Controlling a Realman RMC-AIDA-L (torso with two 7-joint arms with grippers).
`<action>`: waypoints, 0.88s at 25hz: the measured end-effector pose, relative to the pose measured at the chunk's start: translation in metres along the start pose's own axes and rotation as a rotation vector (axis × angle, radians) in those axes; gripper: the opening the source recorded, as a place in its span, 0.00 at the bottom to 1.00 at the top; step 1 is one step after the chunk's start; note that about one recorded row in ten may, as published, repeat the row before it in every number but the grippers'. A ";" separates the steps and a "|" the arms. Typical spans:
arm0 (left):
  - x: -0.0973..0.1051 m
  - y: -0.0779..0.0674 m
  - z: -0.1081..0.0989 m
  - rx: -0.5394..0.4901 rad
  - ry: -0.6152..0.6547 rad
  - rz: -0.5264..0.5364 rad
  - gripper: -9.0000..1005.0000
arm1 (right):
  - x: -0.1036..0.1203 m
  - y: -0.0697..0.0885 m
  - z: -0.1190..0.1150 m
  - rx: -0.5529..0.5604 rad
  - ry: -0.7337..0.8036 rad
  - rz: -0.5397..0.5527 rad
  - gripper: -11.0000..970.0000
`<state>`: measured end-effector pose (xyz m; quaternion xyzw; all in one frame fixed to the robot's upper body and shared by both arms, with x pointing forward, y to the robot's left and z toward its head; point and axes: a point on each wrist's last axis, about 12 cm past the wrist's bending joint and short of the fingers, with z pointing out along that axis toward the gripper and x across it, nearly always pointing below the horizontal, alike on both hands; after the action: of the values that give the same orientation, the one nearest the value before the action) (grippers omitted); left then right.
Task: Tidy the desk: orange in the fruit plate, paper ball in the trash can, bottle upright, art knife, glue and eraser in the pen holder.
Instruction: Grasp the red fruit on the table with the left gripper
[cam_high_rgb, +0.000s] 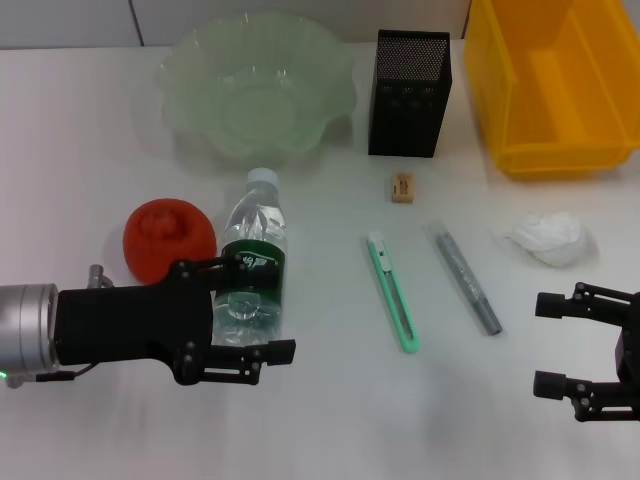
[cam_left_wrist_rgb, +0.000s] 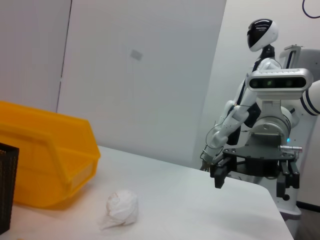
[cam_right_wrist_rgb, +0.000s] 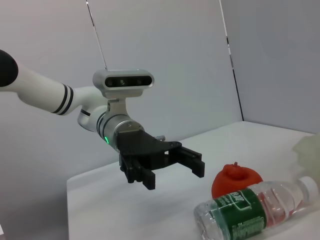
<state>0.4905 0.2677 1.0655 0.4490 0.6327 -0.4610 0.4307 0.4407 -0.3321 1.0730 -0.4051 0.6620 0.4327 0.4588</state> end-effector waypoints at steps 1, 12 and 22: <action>0.000 0.000 0.000 -0.002 -0.002 0.001 0.85 | 0.000 0.000 0.000 0.001 0.000 0.001 0.87; 0.000 0.001 -0.007 -0.053 -0.032 0.033 0.83 | 0.002 -0.002 0.001 0.022 0.008 0.005 0.87; 0.031 0.007 -0.055 -0.640 -0.226 0.096 0.80 | 0.007 -0.003 0.001 0.053 0.021 0.016 0.87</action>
<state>0.4833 0.3281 1.0453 0.2663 0.6717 -0.2655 0.6383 0.4424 -0.3335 1.0659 -0.3921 0.6810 0.4143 0.4591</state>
